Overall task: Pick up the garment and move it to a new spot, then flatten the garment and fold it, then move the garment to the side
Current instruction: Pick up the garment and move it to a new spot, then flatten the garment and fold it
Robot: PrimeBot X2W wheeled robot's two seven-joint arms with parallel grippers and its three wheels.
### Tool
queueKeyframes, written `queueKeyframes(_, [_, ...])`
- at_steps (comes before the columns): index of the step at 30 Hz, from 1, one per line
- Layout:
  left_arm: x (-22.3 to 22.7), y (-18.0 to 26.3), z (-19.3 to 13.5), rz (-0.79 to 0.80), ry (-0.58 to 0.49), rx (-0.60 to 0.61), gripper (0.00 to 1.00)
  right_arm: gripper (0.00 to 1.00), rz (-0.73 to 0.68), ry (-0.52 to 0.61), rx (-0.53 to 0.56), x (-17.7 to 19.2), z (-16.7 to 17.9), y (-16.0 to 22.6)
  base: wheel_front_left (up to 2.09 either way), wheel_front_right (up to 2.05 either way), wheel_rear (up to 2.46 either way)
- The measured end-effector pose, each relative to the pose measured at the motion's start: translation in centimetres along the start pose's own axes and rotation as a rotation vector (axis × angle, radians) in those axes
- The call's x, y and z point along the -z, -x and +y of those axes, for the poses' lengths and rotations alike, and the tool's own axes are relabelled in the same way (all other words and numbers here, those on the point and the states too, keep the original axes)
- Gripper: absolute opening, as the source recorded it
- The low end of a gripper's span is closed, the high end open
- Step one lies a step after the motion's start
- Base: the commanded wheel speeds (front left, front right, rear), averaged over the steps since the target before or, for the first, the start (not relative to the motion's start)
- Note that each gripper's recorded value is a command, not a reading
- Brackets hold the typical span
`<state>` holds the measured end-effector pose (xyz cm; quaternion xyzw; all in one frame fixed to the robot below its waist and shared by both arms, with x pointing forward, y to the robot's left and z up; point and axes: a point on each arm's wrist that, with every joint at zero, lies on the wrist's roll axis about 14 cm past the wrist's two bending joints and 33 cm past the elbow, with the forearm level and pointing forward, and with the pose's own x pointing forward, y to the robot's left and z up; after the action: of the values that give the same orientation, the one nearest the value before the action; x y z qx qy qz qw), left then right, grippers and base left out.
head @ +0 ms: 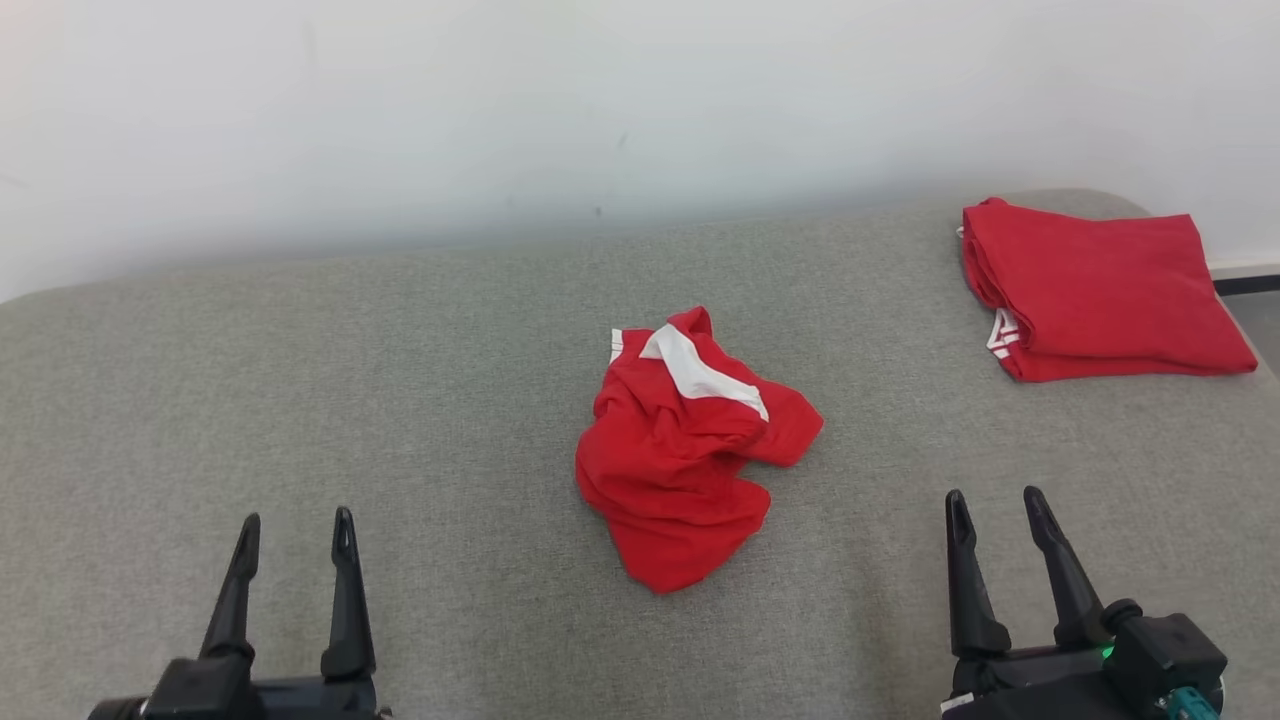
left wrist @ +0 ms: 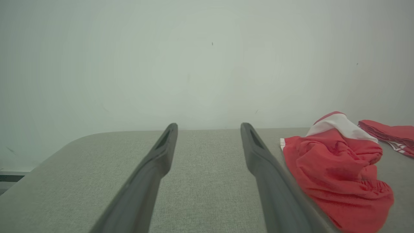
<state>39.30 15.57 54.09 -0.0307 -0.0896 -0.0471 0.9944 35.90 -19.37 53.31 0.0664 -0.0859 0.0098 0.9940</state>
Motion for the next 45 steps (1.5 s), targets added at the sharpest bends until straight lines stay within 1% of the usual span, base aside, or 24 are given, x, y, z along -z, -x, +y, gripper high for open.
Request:
queueKeyframes(4, [-0.2, 1.2, 1.1, -0.005, 0.027, -0.055, 1.0, 1.0, 0.021, -0.007, -0.011, 0.7, 0.4, 0.2, 0.0, 0.0, 0.0])
queueKeyframes(6, [-0.6, 1.6, 1.7, -0.018, 0.025, -0.075, 1.0, 1.0, 0.021, -0.012, -0.012, 0.7, 0.5, 0.2, 0.0, 0.0, 0.0])
queueKeyframes(10, [-0.3, 2.5, 2.0, -0.005, -0.004, -0.07, 1.0, 1.0, 0.029, -0.019, -0.01, 0.9, 0.5, 0.5, 0.0, 0.0, 0.0])
queueKeyframes(14, [-0.2, 2.8, 1.5, 0.001, -0.023, -0.039, 1.0, 1.0, 0.033, -0.024, -0.009, 1.0, 0.5, 0.6, 0.0, 0.0, 0.0])
queueKeyframes(19, [0.9, 3.5, 1.9, 0.037, -0.019, -0.051, 1.0, 1.0, 0.052, -0.028, -0.007, 1.6, 0.4, 1.0, 0.0, 0.0, 0.0])
queueKeyframes(30, [2.7, 4.2, 1.6, 0.096, -0.017, -0.044, 1.0, 1.0, 0.112, -0.04, -0.023, 3.5, 1.1, 1.5, 0.0, 0.0, 0.0])
queueKeyframes(45, [3.1, 4.4, 0.8, 0.11, -0.016, -0.043, 1.0, 1.0, 0.139, -0.043, -0.03, 4.3, 1.3, 1.6, 0.0, 0.0, 0.0])
